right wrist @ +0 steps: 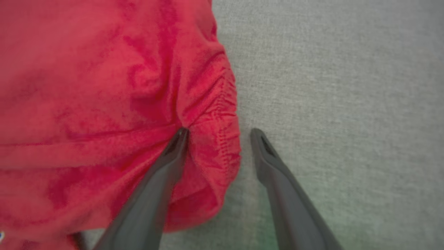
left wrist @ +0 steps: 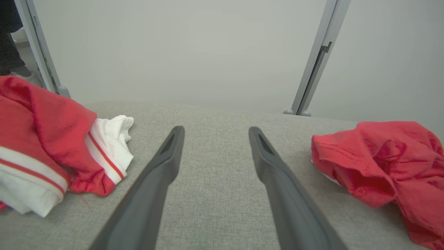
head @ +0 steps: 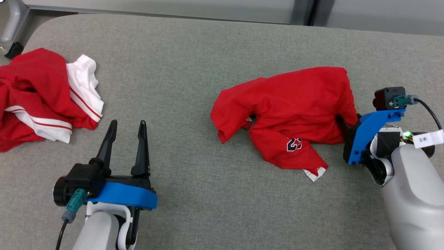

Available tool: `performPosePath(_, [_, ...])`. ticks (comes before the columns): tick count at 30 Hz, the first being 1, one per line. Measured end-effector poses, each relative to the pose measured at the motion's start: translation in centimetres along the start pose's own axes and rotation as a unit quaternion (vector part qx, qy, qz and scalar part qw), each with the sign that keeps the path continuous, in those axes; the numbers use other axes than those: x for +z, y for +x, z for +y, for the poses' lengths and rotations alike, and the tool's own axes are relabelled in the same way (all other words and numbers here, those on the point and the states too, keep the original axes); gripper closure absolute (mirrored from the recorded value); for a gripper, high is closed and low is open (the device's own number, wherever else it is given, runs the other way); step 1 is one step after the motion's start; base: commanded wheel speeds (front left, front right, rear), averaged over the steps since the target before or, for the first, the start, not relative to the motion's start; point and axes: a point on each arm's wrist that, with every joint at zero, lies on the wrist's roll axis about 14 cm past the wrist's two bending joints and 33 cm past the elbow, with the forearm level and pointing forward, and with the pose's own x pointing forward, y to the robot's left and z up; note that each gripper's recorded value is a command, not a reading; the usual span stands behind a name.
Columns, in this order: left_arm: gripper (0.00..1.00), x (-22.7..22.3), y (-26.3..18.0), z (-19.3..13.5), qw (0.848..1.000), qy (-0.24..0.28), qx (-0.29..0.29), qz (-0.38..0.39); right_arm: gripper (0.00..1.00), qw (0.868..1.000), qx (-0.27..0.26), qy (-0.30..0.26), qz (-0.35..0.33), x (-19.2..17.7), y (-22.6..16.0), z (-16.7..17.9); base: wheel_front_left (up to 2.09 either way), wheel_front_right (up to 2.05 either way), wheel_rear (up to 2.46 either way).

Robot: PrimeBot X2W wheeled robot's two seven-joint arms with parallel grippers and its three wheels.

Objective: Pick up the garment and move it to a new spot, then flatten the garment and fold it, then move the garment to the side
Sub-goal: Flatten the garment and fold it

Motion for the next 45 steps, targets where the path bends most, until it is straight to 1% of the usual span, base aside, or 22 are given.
performPosePath(2, [0.00,0.1,-0.2,0.1,1.000,-0.001,0.004,-0.001,1.00,1.000,0.011,0.003,-0.006,0.5,0.0,0.8,0.00,0.00,0.00])
performPosePath(4, [0.00,0.4,-0.3,0.1,1.000,-0.001,0.006,-0.006,1.00,0.999,0.022,-0.002,-0.029,1.7,-0.4,1.7,0.00,0.00,0.00])
performPosePath(7, [0.00,1.3,-0.7,0.2,1.000,-0.002,0.007,-0.017,1.00,0.994,0.048,-0.011,-0.094,5.7,-2.1,3.7,0.00,0.00,0.00])
performPosePath(9, [0.00,1.6,-1.2,0.1,1.000,-0.004,0.009,-0.022,1.00,0.989,0.068,-0.034,-0.128,8.3,-3.8,5.3,0.00,0.00,0.00])
performPosePath(12, [0.00,2.0,-1.8,0.0,1.000,-0.008,0.010,-0.028,1.00,0.975,0.102,-0.071,-0.186,12.4,-7.3,8.1,0.00,0.00,0.00])
performPosePath(14, [0.00,2.5,-2.0,-0.2,0.999,-0.010,0.009,-0.036,1.00,0.962,0.122,-0.093,-0.227,15.3,-10.1,9.9,0.00,0.00,0.00])
performPosePath(16, [0.00,2.7,-2.3,-0.5,0.999,-0.010,0.006,-0.040,1.00,0.949,0.146,-0.110,-0.258,17.2,-12.6,11.9,0.00,0.00,0.00])
performPosePath(20, [0.00,3.0,-2.4,-0.8,0.999,-0.008,0.000,-0.045,1.00,0.926,0.193,-0.145,-0.290,19.2,-15.5,16.2,0.00,0.00,0.00])
performPosePath(22, [0.00,3.0,-2.4,-0.9,0.999,-0.010,-0.001,-0.044,1.00,0.915,0.207,-0.158,-0.307,20.3,-16.4,17.9,0.00,0.00,0.00])
performPosePath(24, [0.00,2.9,-2.4,-0.9,0.999,-0.012,0.000,-0.045,1.00,0.907,0.218,-0.159,-0.322,21.4,-17.1,19.0,0.00,0.00,0.00])
performPosePath(28, [0.00,2.8,-2.4,-0.9,0.999,-0.010,0.000,-0.043,1.00,0.896,0.233,-0.149,-0.348,22.9,-18.1,20.1,0.00,0.00,0.00])
performPosePath(32, [0.00,3.0,-2.2,-1.0,0.999,-0.010,-0.002,-0.046,1.00,0.892,0.223,-0.140,-0.367,23.7,-18.8,19.3,0.00,0.00,0.00])
performPosePath(33, [0.00,3.0,-2.1,-1.1,0.999,-0.010,-0.003,-0.046,1.00,0.893,0.213,-0.137,-0.373,23.8,-18.8,18.6,0.00,0.00,0.00])
performPosePath(34, [0.00,3.0,-2.0,-1.2,0.999,-0.009,-0.005,-0.046,1.00,0.896,0.201,-0.132,-0.373,23.6,-18.5,17.6,0.00,0.00,0.00])
performPosePath(36, [0.00,2.8,-1.8,-1.5,0.999,-0.011,-0.009,-0.045,1.00,0.912,0.157,-0.126,-0.358,22.1,-16.8,14.2,0.00,0.00,0.00])
performPosePath(37, [0.00,2.8,-1.7,-1.6,0.999,-0.011,-0.010,-0.044,1.00,0.923,0.132,-0.118,-0.342,20.9,-15.6,12.1,0.00,0.00,0.00])
performPosePath(39, [0.00,2.5,-1.3,-2.0,0.999,-0.014,-0.017,-0.040,1.00,0.944,0.091,-0.092,-0.303,17.9,-13.2,8.0,0.00,0.00,0.00])
performPosePath(41, [0.00,2.2,-0.9,-2.2,0.999,-0.014,-0.020,-0.036,1.00,0.962,0.060,-0.073,-0.258,14.5,-10.8,4.9,0.00,0.00,0.00])
performPosePath(43, [0.00,2.1,-0.4,-2.3,0.999,-0.012,-0.024,-0.035,1.00,0.974,0.027,-0.037,-0.221,11.3,-8.9,1.7,0.00,0.00,0.00])
performPosePath(45, [0.00,1.9,-0.2,-2.4,0.999,-0.012,-0.028,-0.032,1.00,0.982,-0.004,-0.019,-0.188,8.5,-7.6,-0.9,0.00,0.00,0.00])
